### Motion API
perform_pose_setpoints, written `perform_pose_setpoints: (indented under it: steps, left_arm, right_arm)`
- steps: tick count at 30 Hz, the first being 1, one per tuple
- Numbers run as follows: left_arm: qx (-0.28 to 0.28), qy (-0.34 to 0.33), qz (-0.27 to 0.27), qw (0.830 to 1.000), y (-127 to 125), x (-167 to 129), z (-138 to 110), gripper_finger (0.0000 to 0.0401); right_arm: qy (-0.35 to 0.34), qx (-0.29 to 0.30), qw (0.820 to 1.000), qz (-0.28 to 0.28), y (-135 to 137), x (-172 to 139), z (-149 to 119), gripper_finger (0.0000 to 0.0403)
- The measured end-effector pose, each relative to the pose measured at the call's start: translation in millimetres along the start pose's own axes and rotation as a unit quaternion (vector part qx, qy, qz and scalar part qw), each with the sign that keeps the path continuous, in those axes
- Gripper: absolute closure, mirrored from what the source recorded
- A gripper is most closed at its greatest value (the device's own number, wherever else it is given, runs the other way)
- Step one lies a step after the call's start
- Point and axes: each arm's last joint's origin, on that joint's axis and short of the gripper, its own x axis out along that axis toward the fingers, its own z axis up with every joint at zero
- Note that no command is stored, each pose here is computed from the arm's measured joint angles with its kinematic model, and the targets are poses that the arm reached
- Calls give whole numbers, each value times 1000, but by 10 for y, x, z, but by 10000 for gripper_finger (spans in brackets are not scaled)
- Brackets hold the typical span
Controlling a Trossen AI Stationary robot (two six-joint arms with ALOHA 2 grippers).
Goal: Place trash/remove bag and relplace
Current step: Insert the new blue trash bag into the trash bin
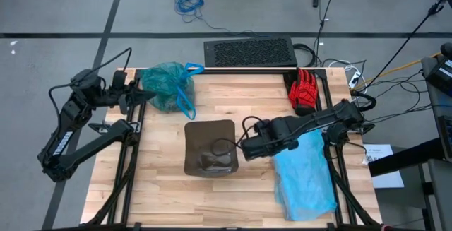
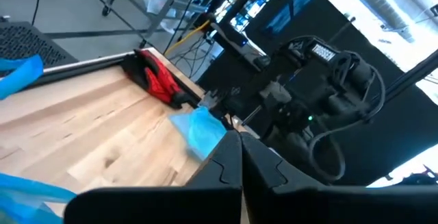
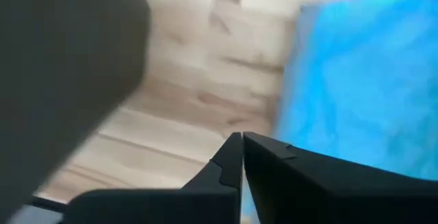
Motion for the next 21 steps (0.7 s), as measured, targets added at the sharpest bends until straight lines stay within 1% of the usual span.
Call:
perform_pose_setpoints:
  steps: [3, 5, 7, 12, 15, 18, 21]
  left_arm:
    - [1, 0, 0, 1000, 0, 0, 0, 391]
    - [5, 0, 0, 1000, 0, 0, 0, 380]
    - [15, 0, 0, 1000, 0, 0, 0, 367]
    - [18, 0, 0, 1000, 0, 0, 0, 338]
    - [18, 0, 0, 1000, 0, 0, 0, 325]
    - [18, 0, 0, 1000, -1, -1, 0, 318]
    - [17, 1, 1, 1000, 4, 6, 4, 317]
  right_arm:
    - [49, 11, 998, -43, -38, 210, -42, 364]
    - [72, 18, 995, -72, -66, 370, -97, 330]
    - [79, 20, 992, -98, -111, 501, -152, 290]
    - [72, 39, 990, -115, -160, 796, -248, 183]
    - [68, 50, 990, -112, -180, 974, -257, 134]
    - [61, 51, 992, -102, -199, 1131, -262, 107]
    - [56, 63, 991, -107, -238, 1249, -263, 101]
